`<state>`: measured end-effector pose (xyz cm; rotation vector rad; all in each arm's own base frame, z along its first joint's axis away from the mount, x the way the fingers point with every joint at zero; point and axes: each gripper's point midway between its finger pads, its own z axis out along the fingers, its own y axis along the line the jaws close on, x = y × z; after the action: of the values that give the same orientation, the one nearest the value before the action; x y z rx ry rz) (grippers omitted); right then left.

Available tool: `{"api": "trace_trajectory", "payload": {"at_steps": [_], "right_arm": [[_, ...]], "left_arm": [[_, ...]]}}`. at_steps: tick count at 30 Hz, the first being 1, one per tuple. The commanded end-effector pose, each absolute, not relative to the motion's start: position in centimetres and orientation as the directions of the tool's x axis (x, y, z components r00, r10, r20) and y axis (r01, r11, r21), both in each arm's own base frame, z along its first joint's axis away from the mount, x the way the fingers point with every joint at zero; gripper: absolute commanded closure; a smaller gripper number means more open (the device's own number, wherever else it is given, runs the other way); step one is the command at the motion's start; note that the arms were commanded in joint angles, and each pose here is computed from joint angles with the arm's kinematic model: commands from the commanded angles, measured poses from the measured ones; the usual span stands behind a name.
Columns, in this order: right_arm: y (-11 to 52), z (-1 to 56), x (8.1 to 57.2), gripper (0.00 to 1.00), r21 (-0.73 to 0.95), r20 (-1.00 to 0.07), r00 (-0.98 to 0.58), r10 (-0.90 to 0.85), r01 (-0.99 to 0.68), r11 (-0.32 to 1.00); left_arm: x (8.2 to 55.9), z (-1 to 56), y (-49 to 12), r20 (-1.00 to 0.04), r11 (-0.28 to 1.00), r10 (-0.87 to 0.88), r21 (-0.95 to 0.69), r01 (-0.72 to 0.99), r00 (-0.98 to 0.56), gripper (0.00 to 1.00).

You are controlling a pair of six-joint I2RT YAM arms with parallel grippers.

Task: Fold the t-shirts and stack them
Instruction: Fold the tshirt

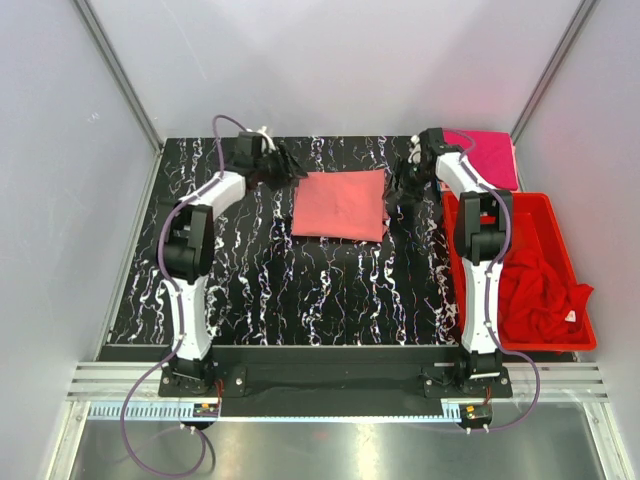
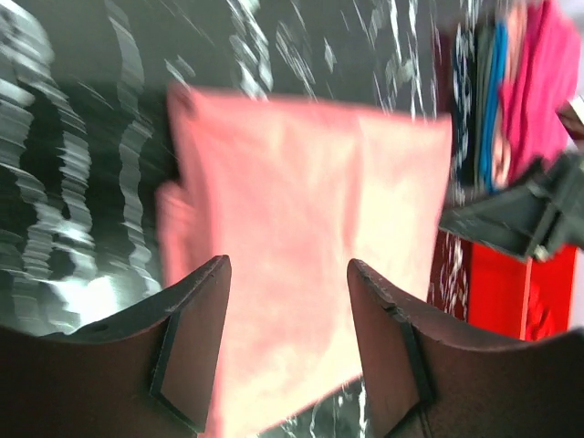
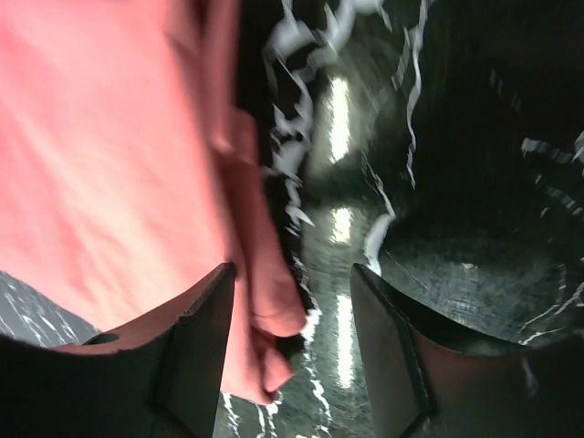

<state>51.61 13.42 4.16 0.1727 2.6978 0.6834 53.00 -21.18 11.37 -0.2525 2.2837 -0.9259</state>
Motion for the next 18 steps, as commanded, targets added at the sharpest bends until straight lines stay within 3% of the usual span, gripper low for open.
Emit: {"api": "trace_trajectory", "payload": {"at_steps": [1,8,9,10,11,13,18], "right_arm": [[14.4,7.3,51.3,0.39,0.512,-0.376,-0.912,0.164,-0.057,0.857],[17.2,6.3,49.0,0.41,0.668,-0.327,-0.925,0.192,-0.083,0.739],[17.3,5.2,47.9,0.43,0.685,-0.281,-0.936,0.214,-0.04,0.727],[17.6,6.1,48.4,0.48,0.7,-0.322,-0.919,0.226,-0.071,0.711],[17.7,6.1,48.1,0.6,0.709,-0.32,-0.917,0.237,-0.066,0.702],[17.6,5.9,47.3,0.71,0.715,-0.301,-0.917,0.263,-0.035,0.698],[17.6,5.6,45.4,0.78,0.735,-0.248,-0.919,0.307,0.028,0.678]], "left_arm": [[50.5,10.6,-23.7,-0.518,0.728,-0.316,-0.67,0.148,-0.795,0.41],[47.1,4.7,-21.2,-0.425,0.814,-0.33,-0.58,-0.027,-0.843,0.42],[46.5,4.0,-21.0,-0.412,0.819,-0.33,-0.572,-0.041,-0.849,0.42],[46.3,3.9,-20.9,-0.41,0.82,-0.331,-0.571,-0.043,-0.85,0.42],[46.0,3.7,-20.7,-0.401,0.824,-0.328,-0.564,-0.052,-0.855,0.42],[45.1,3.0,-20.1,-0.375,0.842,-0.329,-0.533,-0.089,-0.867,0.42],[43.2,3.6,-19.2,-0.373,0.87,-0.333,-0.476,-0.13,-0.866,0.43]]}}
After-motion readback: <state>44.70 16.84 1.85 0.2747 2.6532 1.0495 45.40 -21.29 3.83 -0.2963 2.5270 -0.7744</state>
